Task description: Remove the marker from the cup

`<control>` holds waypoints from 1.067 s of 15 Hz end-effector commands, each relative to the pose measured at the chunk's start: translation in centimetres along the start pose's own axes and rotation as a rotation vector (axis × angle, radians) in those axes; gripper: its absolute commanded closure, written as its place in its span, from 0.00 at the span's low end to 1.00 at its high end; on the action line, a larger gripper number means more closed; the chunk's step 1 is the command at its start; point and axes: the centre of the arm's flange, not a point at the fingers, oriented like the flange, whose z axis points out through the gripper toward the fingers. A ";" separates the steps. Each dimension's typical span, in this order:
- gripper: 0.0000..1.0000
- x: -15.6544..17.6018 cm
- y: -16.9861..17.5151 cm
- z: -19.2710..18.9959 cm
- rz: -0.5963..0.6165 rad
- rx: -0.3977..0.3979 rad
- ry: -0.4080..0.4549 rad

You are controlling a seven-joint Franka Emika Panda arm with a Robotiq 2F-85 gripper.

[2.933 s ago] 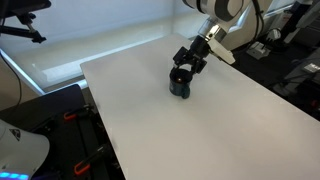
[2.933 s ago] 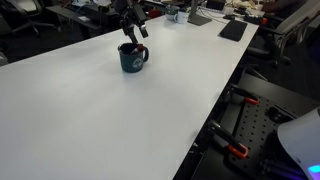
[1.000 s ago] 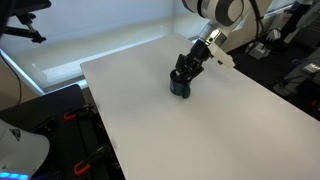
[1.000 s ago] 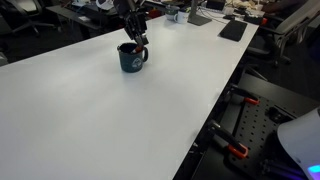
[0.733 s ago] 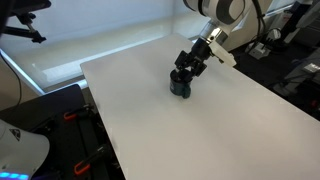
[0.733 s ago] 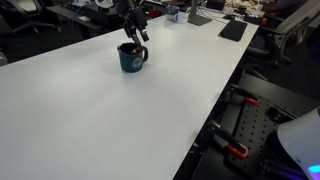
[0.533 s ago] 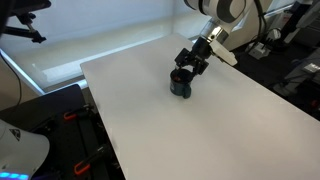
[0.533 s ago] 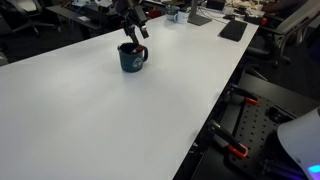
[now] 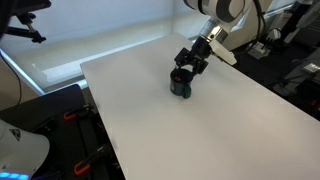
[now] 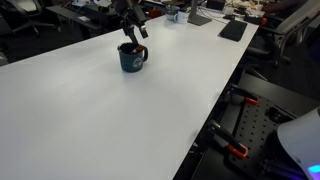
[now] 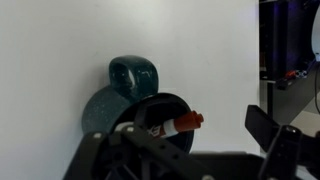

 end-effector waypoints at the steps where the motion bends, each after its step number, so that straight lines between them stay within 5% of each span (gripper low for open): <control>1: 0.00 1.0 0.7 -0.5 0.040 0.004 -0.050; 16: 0.00 3.1 2.2 0.8 0.065 0.033 -0.113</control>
